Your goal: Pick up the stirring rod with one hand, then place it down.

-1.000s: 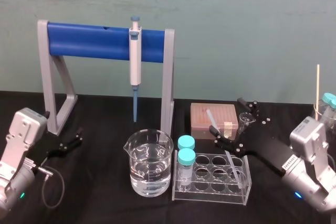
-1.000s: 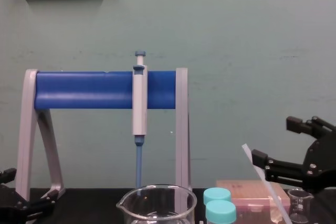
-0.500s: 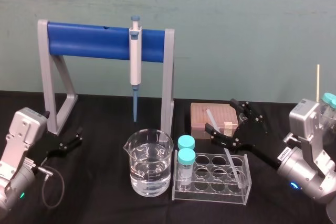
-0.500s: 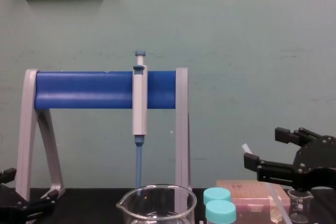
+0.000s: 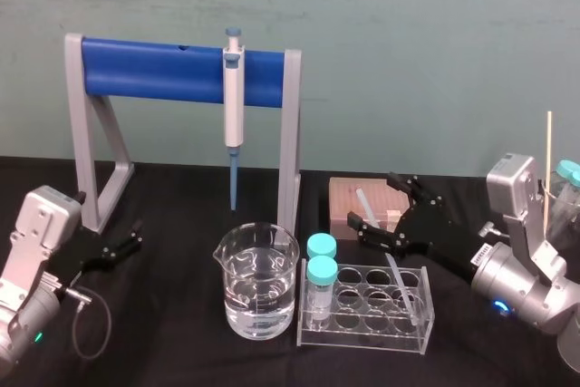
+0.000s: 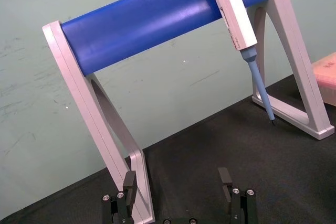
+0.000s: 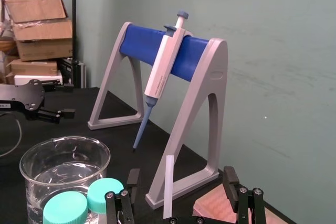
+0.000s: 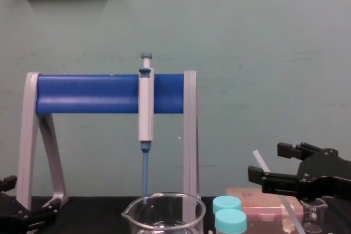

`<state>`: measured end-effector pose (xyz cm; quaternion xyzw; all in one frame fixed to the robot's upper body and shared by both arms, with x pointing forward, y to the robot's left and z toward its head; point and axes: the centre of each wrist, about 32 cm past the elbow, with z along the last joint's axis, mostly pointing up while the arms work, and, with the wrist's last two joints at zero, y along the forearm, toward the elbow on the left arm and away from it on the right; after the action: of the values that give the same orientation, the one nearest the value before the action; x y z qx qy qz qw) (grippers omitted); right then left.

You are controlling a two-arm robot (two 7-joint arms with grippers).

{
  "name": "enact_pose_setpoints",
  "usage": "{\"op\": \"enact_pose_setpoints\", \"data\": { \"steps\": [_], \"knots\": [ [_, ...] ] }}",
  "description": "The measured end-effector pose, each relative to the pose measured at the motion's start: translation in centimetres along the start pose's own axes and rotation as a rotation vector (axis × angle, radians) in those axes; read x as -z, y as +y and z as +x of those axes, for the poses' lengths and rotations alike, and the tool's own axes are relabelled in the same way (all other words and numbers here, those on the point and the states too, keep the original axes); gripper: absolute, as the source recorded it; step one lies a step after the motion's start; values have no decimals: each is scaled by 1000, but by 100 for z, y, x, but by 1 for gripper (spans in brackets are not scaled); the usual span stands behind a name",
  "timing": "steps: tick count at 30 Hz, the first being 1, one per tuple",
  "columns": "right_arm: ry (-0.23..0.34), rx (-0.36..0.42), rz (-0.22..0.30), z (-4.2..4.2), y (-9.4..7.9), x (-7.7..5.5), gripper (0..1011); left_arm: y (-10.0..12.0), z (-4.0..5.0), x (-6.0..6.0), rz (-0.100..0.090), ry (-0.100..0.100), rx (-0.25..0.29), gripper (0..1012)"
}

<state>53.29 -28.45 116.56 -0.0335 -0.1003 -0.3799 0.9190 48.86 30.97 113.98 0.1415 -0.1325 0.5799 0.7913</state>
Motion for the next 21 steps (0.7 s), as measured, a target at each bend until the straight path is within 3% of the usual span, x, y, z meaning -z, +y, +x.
{"op": "enact_pose_setpoints", "data": {
  "steps": [11,21],
  "knots": [
    [37,-34,-27,71,72,61,1003,0,0,0,0,0,0,1000],
    [45,-44,-57,82,96,99,1003,0,0,0,0,0,0,1000]
  ]
}}
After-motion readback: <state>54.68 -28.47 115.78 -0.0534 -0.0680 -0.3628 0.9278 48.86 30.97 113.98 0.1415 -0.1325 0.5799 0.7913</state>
